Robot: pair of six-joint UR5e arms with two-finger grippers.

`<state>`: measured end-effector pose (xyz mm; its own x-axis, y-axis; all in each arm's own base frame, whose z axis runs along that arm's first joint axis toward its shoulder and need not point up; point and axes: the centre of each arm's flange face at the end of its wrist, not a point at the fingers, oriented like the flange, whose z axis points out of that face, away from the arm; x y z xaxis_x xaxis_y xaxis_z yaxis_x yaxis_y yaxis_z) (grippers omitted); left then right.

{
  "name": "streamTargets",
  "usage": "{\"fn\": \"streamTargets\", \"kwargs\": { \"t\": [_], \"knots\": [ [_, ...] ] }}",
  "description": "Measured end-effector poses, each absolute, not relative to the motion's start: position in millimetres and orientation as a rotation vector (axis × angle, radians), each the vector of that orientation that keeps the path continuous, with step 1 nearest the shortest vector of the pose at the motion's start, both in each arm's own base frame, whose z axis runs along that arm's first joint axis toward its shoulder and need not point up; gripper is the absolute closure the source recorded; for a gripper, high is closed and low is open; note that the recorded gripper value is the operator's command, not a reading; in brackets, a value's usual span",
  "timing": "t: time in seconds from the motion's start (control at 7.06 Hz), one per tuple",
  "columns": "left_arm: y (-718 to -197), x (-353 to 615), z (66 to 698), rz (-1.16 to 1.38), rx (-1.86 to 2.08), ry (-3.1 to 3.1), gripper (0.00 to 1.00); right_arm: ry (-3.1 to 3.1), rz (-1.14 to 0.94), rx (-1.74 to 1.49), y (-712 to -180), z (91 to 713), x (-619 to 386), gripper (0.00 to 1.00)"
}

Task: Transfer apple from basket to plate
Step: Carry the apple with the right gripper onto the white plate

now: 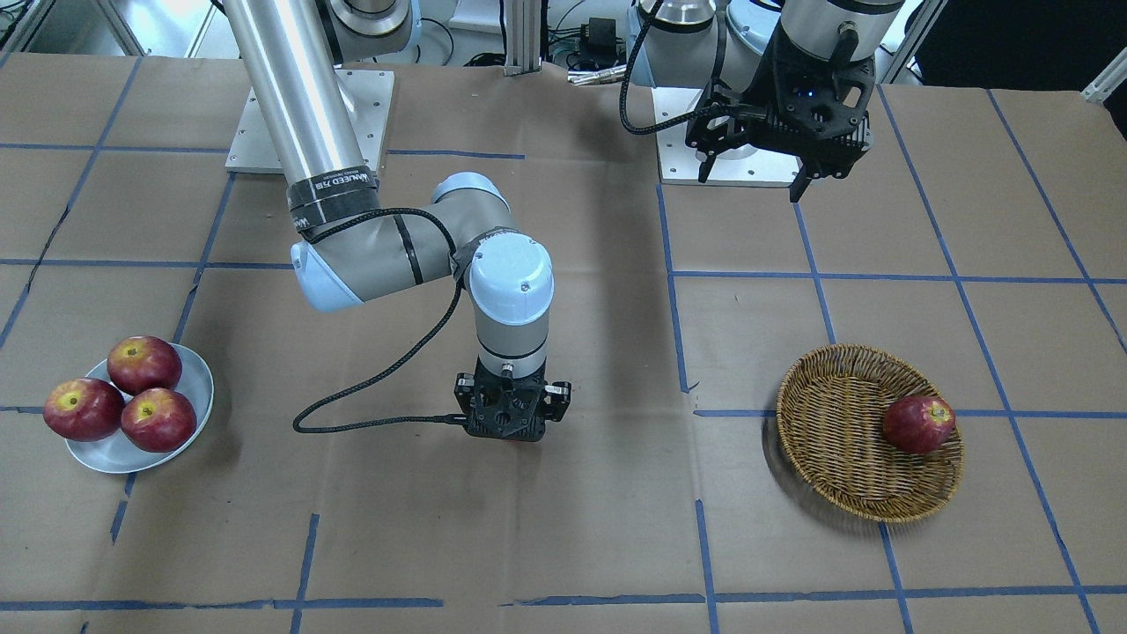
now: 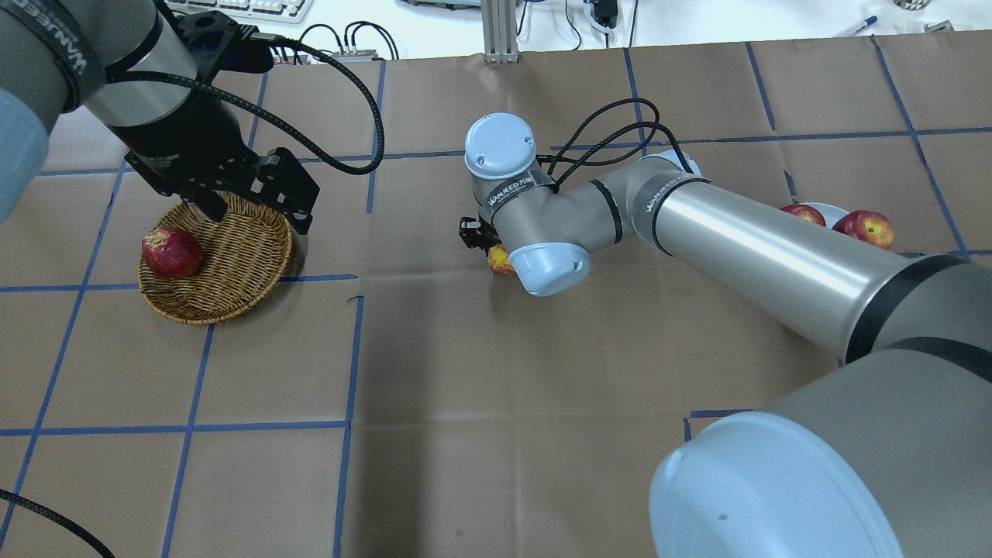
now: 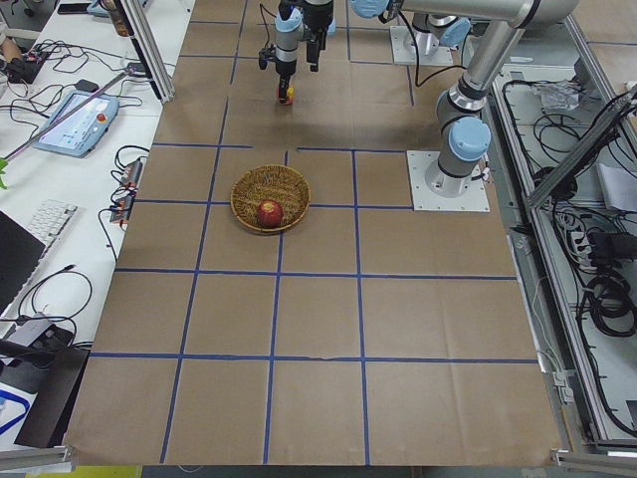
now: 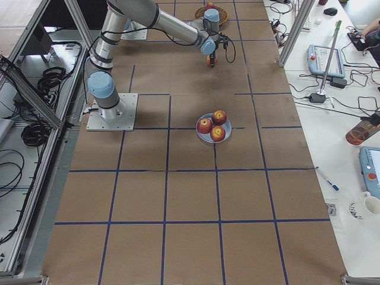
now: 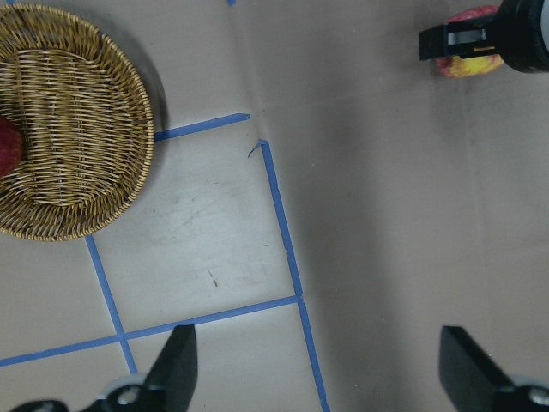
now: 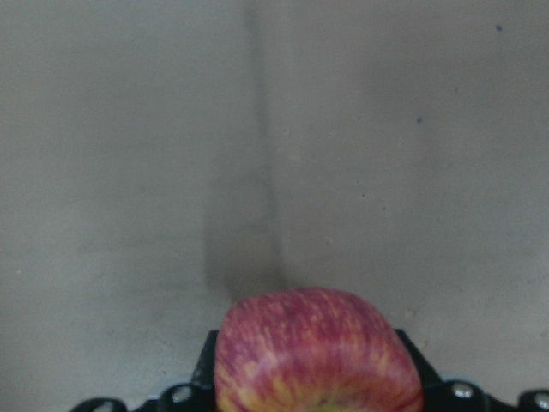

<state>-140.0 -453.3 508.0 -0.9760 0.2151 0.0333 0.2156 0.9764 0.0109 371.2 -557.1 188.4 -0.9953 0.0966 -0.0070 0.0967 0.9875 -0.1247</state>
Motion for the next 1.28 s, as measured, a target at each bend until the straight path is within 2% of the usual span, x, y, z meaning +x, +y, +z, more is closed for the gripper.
{"fn": "streamTargets", "kwargs": {
  "t": [0.28,0.57,0.99,1.28],
  "knots": [
    [-453,-140,508,-0.021,-0.336,-3.090,0.02,3.120,-0.224,0.169,-563,205,365,0.43],
    [-454,-140,508,-0.022,-0.336,-3.090,0.02,3.111,-0.241,0.220,-570,256,331,0.43],
    [-454,-140,507,-0.023,-0.336,-3.091,0.02,3.156,-0.166,0.159,-574,345,206,0.43],
    [-454,-140,507,-0.023,-0.336,-3.091,0.01,3.183,-0.118,0.044,-581,369,109,0.43]
  ]
}}
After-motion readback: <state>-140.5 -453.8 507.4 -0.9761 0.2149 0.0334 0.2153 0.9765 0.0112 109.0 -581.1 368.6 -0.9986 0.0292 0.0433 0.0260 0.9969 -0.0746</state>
